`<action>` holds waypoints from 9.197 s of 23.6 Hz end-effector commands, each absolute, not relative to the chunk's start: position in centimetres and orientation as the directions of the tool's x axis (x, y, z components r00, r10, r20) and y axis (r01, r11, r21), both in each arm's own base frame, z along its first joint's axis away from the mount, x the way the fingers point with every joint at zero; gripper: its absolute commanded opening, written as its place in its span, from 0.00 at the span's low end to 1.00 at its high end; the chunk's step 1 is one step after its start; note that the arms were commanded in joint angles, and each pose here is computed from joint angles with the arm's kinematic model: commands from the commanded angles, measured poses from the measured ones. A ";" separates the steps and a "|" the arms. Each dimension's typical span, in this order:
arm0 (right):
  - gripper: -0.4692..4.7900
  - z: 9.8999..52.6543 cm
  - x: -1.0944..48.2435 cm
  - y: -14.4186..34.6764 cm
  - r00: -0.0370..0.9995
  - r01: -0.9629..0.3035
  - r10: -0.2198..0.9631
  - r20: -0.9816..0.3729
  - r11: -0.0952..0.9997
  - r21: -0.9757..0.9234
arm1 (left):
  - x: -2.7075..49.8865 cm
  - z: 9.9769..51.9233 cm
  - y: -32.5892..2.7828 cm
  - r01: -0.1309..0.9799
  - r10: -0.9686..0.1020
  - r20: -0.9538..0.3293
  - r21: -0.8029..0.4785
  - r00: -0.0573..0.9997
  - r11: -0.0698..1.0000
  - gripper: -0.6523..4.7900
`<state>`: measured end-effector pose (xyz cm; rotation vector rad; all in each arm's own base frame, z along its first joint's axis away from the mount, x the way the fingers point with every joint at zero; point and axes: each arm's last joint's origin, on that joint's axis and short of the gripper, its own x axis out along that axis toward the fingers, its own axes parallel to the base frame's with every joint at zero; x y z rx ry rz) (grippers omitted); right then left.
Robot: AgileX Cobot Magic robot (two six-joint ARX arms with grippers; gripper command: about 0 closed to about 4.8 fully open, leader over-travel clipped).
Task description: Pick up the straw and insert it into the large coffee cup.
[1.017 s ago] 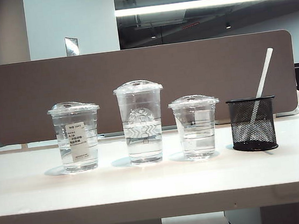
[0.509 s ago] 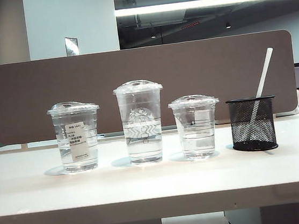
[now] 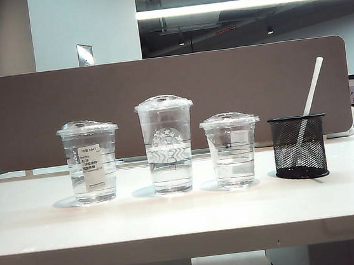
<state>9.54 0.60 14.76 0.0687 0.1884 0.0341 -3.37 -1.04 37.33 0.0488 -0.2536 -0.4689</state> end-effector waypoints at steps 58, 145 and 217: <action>0.08 47.5 18.8 0.9 0.961 0.005 0.102 0.257 0.923 -0.386 | -7.7 35.7 -0.7 0.390 -0.387 -0.102 0.016 0.916 0.921 0.11; 0.08 39.8 26.4 9.8 0.740 -0.668 0.668 -0.081 0.743 0.031 | -7.5 36.5 -0.4 0.310 -0.309 -0.034 0.046 0.951 0.950 0.11; 0.08 43.7 18.6 10.2 0.779 -0.571 0.597 0.192 0.802 -0.176 | -1.8 34.1 -0.8 0.358 -0.359 -0.015 -0.059 0.933 0.932 0.11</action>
